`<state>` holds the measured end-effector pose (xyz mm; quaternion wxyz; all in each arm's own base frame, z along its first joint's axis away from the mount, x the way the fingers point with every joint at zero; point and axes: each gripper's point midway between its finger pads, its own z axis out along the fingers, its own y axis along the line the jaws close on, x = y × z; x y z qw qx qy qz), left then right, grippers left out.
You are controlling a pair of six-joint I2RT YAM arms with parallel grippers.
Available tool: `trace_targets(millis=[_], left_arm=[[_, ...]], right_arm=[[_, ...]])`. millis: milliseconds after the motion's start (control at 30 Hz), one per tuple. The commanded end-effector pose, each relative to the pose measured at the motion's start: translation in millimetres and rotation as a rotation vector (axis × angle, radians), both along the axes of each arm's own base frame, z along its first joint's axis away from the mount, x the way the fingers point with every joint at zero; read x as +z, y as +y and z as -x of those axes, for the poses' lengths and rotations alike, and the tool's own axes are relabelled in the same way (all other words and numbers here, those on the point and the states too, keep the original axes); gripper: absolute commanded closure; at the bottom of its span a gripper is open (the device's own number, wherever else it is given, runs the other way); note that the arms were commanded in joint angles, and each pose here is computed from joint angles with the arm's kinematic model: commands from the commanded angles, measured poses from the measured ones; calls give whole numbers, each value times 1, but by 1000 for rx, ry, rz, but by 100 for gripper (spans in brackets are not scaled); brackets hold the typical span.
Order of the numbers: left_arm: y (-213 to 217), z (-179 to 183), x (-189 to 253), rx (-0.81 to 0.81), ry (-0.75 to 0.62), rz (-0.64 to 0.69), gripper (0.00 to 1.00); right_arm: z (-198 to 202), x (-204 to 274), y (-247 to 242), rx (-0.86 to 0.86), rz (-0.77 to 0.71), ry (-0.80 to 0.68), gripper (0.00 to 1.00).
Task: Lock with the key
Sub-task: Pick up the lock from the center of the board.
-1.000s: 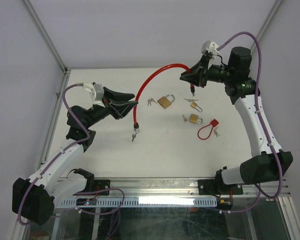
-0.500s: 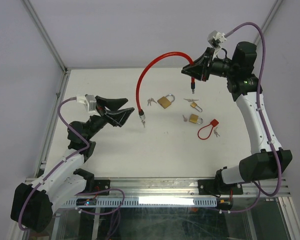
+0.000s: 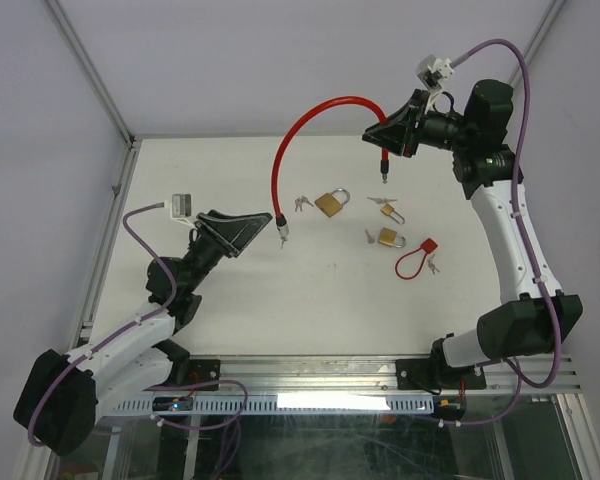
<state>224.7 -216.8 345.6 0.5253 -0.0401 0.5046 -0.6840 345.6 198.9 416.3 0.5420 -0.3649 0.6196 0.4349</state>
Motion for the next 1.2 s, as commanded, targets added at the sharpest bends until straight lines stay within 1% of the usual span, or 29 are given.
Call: trace_targets(millis=[0, 33, 133, 200, 233, 267, 333, 433, 600, 833, 1000, 1033, 1167], left_arm=[[1, 9, 38, -66, 154, 345, 30], [-7, 6, 41, -61, 195, 366, 25], [-33, -16, 38, -13, 407, 384, 16], [-39, -37, 29, 52, 540, 400, 9], [-39, -47, 24, 79, 608, 437, 8], [-36, -56, 20, 118, 635, 462, 6], [-25, -67, 21, 168, 656, 555, 1], [-12, -81, 19, 239, 690, 655, 1], [-11, -106, 3, 317, 791, 706, 1], [12, -141, 0, 353, 784, 799, 1], [20, -147, 13, 339, 692, 806, 2], [20, -148, 15, 338, 674, 804, 4], [29, -154, 24, 362, 605, 763, 29]], right_arm=[[1, 29, -2, -23, -56, -65, 100], [1, 29, -2, -24, -61, -62, 100], [3, 28, -2, -29, -73, -58, 100], [4, 27, -2, -32, -80, -55, 100], [5, 27, -1, -29, -84, -52, 100], [6, 26, -1, -29, -87, -52, 100], [8, 25, -1, -26, -91, -51, 100], [12, 25, -1, -22, -98, -58, 100], [25, 26, 2, 20, -116, -63, 100], [50, 18, 3, 64, -108, -88, 100], [63, 2, 2, 89, -87, -99, 100], [66, -1, 3, 104, -85, -101, 100], [79, -17, 1, 143, -34, -154, 100]])
